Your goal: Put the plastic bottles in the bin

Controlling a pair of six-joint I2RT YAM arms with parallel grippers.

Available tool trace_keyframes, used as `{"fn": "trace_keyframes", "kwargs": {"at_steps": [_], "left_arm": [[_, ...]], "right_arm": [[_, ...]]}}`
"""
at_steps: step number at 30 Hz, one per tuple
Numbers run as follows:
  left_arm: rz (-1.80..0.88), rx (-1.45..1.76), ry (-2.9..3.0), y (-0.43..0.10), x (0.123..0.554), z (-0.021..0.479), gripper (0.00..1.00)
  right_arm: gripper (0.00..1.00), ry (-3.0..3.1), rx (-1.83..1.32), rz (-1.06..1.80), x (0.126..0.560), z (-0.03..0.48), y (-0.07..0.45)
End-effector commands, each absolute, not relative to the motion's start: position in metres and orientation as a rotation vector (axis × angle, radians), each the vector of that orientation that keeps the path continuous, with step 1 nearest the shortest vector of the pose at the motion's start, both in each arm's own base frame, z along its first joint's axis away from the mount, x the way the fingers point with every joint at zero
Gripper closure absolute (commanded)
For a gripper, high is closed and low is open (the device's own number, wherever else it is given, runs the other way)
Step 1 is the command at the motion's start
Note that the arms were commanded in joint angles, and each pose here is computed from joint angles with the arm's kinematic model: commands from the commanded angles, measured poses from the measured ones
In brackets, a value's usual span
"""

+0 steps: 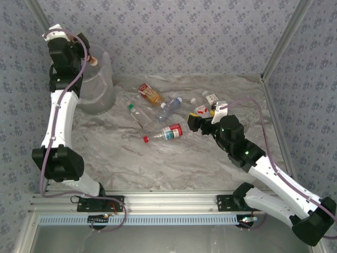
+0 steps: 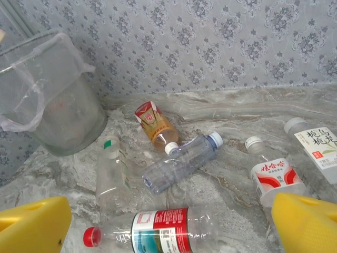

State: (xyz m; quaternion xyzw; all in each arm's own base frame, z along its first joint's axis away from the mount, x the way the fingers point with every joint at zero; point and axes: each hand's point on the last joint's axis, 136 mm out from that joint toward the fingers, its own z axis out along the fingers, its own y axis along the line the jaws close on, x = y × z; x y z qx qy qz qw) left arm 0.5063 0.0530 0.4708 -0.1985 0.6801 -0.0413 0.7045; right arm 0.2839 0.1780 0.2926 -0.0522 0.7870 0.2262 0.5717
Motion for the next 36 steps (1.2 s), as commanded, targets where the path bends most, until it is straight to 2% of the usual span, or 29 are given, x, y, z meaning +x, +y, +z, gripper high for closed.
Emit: {"fn": "trace_keyframes", "kwargs": {"at_steps": [1, 14, 25, 36], "left_arm": [[0.027, -0.482, 1.441, 0.08, 0.512, 0.484, 0.52], [0.064, -0.57, 1.666, 0.106, 0.551, 0.402, 0.51], [0.088, -0.648, 1.861, 0.11, 0.562, 0.33, 0.49], [0.031, -0.748, 1.989, 0.105, 0.565, 0.304, 0.32]], "right_arm": [[0.0, 1.853, -0.119, 0.537, 0.281, 0.29, 0.176], [0.0, 1.913, -0.157, 0.556, 0.271, 0.28, 0.182], [0.0, 1.923, -0.147, 0.541, 0.269, 0.276, 0.178], [0.0, 1.895, -0.071, 0.511, 0.269, 0.276, 0.165]]}}
